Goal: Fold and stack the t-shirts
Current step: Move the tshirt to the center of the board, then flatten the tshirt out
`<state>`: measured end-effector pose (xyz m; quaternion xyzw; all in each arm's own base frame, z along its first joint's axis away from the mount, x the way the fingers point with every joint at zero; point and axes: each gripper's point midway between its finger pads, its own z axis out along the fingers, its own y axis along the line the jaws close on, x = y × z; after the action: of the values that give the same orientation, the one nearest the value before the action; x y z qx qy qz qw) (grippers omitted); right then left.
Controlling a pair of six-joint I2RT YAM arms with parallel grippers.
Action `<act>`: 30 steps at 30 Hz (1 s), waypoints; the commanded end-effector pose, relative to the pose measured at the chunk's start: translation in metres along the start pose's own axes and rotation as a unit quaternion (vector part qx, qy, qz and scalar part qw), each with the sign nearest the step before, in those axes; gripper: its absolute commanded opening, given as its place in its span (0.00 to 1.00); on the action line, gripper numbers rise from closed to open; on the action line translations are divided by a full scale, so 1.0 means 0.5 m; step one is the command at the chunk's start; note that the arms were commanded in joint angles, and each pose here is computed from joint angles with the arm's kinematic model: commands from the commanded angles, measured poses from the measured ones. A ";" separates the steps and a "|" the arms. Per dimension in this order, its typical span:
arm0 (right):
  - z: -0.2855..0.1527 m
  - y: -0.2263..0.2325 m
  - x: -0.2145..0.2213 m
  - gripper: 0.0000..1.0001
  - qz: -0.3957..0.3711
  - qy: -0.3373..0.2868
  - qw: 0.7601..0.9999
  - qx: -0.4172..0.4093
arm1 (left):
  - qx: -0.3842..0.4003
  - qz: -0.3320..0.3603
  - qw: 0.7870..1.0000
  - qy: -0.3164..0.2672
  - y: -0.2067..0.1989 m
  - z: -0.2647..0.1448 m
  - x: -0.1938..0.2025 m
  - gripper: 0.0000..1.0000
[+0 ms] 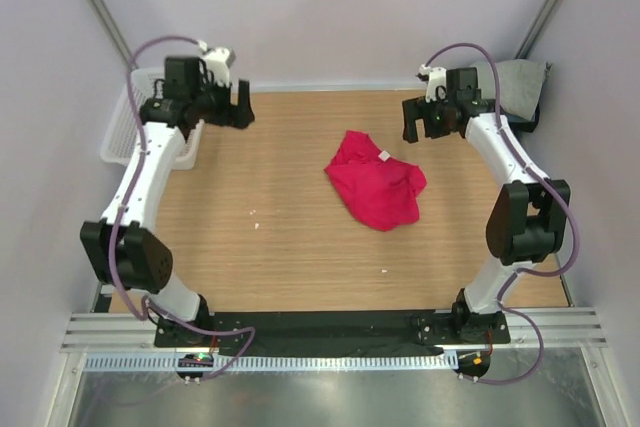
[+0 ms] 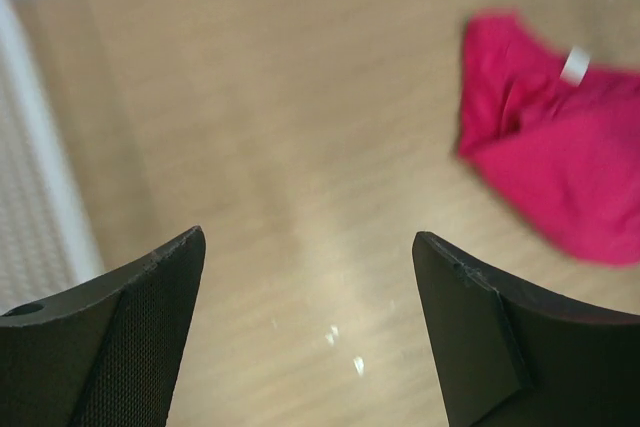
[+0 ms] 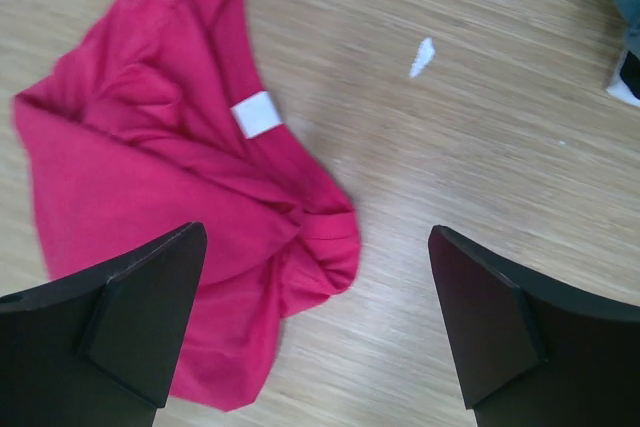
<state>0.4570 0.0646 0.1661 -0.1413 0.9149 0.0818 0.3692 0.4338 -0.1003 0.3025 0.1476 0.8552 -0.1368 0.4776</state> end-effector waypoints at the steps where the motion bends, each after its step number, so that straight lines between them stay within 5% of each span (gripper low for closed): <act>1: -0.070 0.063 -0.013 1.00 -0.060 -0.020 0.995 -0.075 | 0.036 -0.060 0.993 0.100 -0.030 0.023 0.146 0.84; 10: -0.012 0.141 0.157 0.96 -0.076 0.090 0.981 -0.153 | 0.052 -0.135 0.978 0.151 -0.046 0.087 0.254 0.79; 30: 0.137 0.113 0.087 0.92 -0.071 0.109 0.984 -0.122 | 0.057 -0.128 0.982 0.124 -0.047 0.088 0.205 0.78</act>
<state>0.4418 0.1248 0.0749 -0.2478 0.9254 0.1729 0.2288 0.3883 -0.1208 0.1670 0.0672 0.9279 -0.2192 0.2941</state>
